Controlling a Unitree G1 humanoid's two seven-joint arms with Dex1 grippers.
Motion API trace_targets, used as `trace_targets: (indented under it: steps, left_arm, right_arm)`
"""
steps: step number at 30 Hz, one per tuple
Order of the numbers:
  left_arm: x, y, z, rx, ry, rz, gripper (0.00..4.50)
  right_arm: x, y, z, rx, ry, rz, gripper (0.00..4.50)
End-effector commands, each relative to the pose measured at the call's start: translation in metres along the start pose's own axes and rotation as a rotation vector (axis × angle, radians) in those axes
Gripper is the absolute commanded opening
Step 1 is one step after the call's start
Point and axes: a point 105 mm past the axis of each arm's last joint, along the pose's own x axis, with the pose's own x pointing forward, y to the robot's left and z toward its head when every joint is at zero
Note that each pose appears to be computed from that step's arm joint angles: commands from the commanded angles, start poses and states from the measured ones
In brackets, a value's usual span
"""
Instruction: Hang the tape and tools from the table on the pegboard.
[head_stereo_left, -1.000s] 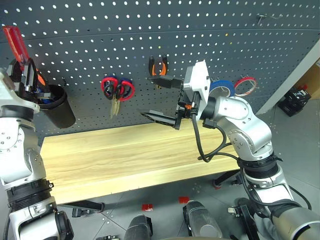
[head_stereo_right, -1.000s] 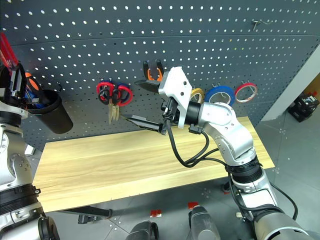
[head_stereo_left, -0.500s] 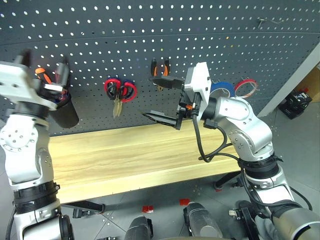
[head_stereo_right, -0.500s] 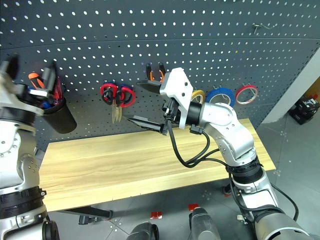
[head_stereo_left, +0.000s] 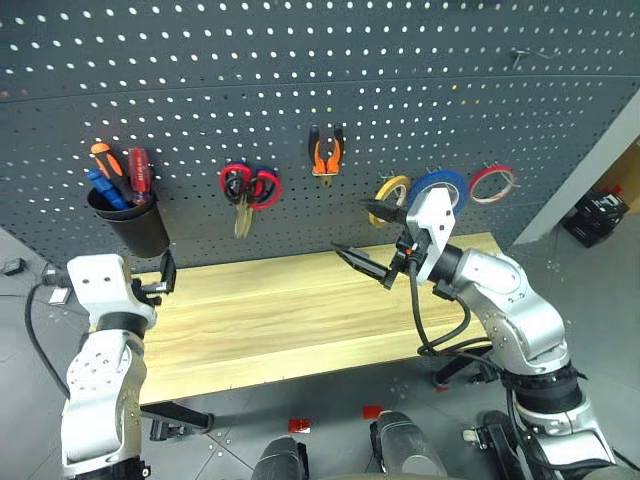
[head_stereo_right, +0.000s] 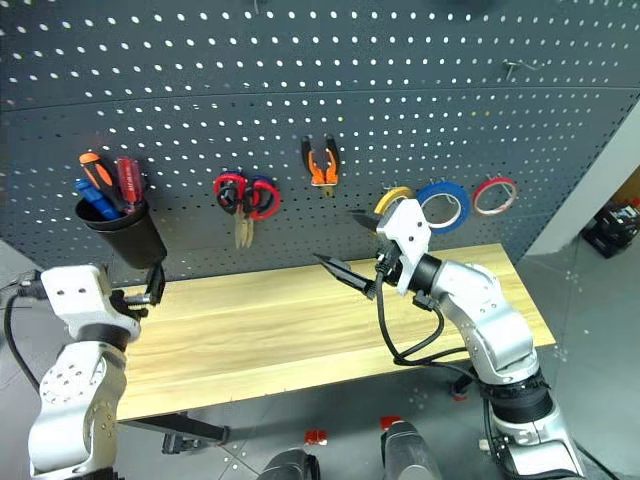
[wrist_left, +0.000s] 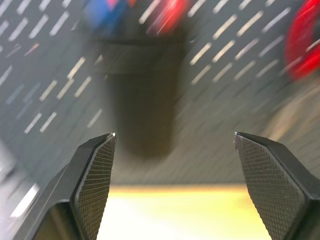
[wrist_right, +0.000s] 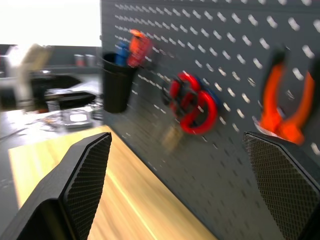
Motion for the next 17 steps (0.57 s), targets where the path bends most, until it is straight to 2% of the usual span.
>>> trace_targets:
  steps: [1,3,6,11,17]
  left_arm:
    - [-0.007,0.012,-0.009,0.050,0.025,0.060,3.97]
    - [-0.008,0.012,-0.015,0.032,0.025,0.052,3.97]
    - [-0.009,0.003,-0.017,0.010,-0.002,-0.009,3.97]
    - [-0.005,-0.011,-0.021,-0.021,-0.015,-0.092,3.97]
    - [-0.004,-0.018,-0.020,-0.003,-0.039,-0.126,3.97]
  right_arm:
    - [-0.019,-0.017,-0.033,-0.022,0.072,-0.143,4.50]
    - [-0.037,-0.024,-0.066,-0.019,0.147,-0.221,4.50]
    - [-0.057,-0.035,-0.091,0.018,0.188,-0.342,4.50]
    - [-0.088,-0.053,-0.124,0.038,0.254,-0.515,4.50]
    - [-0.103,-0.053,-0.141,0.053,0.291,-0.547,4.50]
